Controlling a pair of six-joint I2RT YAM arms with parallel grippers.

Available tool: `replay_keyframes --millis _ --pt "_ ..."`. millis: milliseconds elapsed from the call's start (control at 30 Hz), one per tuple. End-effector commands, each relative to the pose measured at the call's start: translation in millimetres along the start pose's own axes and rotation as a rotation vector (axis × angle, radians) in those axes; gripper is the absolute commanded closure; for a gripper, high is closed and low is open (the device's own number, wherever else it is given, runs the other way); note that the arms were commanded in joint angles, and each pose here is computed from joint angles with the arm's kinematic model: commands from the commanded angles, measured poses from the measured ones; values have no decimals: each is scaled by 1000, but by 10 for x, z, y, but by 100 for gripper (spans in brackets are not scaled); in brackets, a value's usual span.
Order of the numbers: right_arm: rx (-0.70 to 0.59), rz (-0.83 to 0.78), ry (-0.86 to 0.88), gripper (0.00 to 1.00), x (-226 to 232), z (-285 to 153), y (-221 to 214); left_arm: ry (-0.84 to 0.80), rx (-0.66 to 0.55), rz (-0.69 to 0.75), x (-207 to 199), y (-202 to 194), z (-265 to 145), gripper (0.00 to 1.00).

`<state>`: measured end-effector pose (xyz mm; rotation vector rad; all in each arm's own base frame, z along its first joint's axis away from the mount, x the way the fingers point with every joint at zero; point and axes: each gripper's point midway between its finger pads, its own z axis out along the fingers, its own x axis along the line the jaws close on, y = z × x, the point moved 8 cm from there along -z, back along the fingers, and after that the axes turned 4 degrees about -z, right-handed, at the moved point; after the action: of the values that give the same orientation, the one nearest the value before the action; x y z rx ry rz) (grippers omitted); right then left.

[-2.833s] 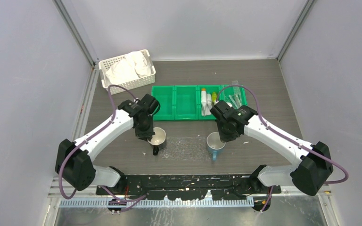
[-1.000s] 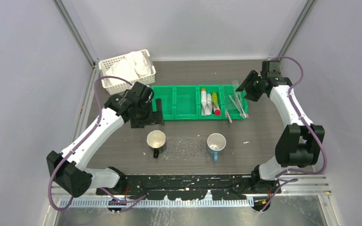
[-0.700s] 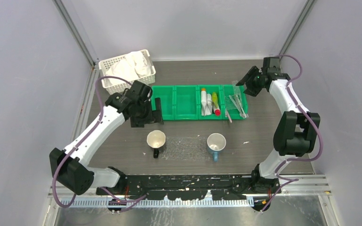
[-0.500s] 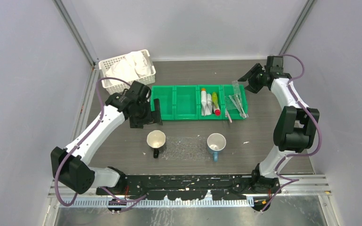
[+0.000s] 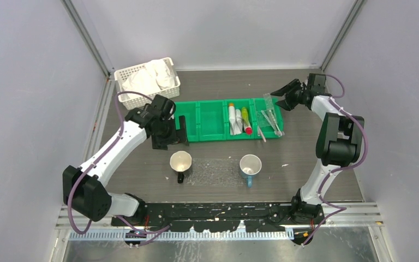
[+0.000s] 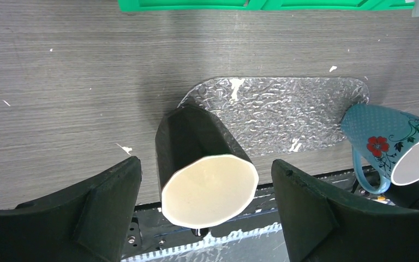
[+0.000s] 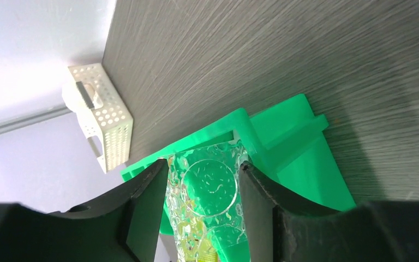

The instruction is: Prepare toiletry sets of a toothbrush and toothpaste on the tray

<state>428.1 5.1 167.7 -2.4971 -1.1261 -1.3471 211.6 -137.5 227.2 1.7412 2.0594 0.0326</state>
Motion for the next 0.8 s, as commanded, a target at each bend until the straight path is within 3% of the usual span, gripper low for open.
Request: replay_keyframes --millis 0,500,767 --pt "72 7 145 43 161 -82 -148 -38 -6 6 -25 22 63 11" --pt "113 -92 174 41 356 -671 -449 -61 21 -1 -34 -3 206 15" --pt "141 -88 100 41 190 -591 -512 -59 14 0 -15 -23 188 15"
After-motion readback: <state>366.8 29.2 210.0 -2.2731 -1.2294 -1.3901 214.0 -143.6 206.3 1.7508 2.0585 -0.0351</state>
